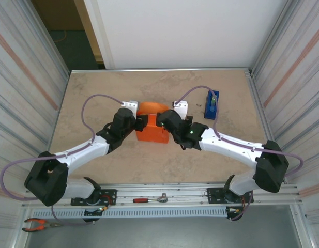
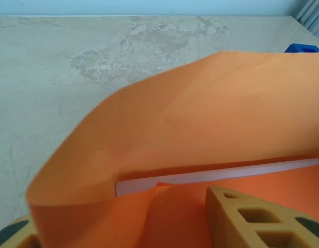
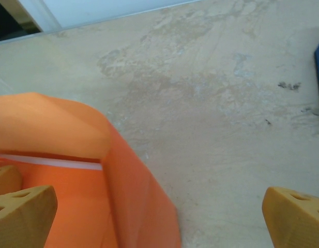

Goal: Wrap the gift box in paper

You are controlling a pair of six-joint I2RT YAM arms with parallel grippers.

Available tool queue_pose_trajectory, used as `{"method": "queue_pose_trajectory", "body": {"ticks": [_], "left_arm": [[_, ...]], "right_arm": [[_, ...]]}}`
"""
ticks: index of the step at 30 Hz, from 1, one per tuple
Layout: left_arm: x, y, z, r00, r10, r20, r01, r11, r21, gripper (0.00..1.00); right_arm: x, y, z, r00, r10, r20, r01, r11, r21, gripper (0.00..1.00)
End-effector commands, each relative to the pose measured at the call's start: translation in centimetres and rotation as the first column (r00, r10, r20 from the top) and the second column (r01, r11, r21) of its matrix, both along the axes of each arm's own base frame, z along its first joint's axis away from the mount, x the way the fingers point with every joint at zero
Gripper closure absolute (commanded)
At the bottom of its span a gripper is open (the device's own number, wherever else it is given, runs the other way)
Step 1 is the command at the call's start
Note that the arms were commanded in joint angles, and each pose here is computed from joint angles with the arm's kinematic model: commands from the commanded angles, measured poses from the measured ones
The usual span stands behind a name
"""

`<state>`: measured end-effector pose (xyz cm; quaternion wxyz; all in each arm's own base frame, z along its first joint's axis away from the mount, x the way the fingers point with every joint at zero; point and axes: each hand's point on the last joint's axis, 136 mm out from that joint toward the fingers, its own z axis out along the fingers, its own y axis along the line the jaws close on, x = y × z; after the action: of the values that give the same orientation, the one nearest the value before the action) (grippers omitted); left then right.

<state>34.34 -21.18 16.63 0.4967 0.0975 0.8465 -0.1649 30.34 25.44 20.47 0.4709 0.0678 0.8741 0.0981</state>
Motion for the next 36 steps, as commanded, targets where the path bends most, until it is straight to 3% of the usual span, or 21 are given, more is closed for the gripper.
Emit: {"method": "queue_pose_trajectory", "body": {"ticks": [1, 8, 29, 33, 36], "left_arm": [[0.0, 0.2, -0.7, 1.0, 0.016, -0.022, -0.015, 0.999, 0.032, 0.51], [0.0, 0.2, -1.0, 0.999, 0.015, -0.03, -0.014, 0.999, 0.036, 0.52], [-0.5, -0.3, -1.1, 0.999, 0.005, -0.037, -0.004, 1.0, 0.03, 0.53], [-0.5, -0.3, -1.0, 0.999, 0.005, -0.036, -0.004, 1.0, 0.031, 0.53], [-0.6, -0.4, -1.1, 0.999, 0.003, -0.036, -0.002, 0.999, 0.033, 0.53]], "right_arm": [[-0.8, -1.3, -0.5, 0.999, -0.047, -0.024, 0.047, 0.999, 0.005, 0.01], [-0.8, 0.6, -1.9, 0.999, -0.003, -0.046, 0.005, 0.998, 0.055, 0.09], [1.2, 1.8, -3.6, 0.999, -0.029, 0.038, 0.028, 0.999, 0.017, 0.57], [1.4, 2.0, -3.8, 0.999, -0.026, 0.04, 0.026, 1.0, 0.011, 0.75], [1.6, 2.4, -3.9, 0.999, -0.008, 0.037, 0.008, 1.0, -0.005, 0.98]]}}
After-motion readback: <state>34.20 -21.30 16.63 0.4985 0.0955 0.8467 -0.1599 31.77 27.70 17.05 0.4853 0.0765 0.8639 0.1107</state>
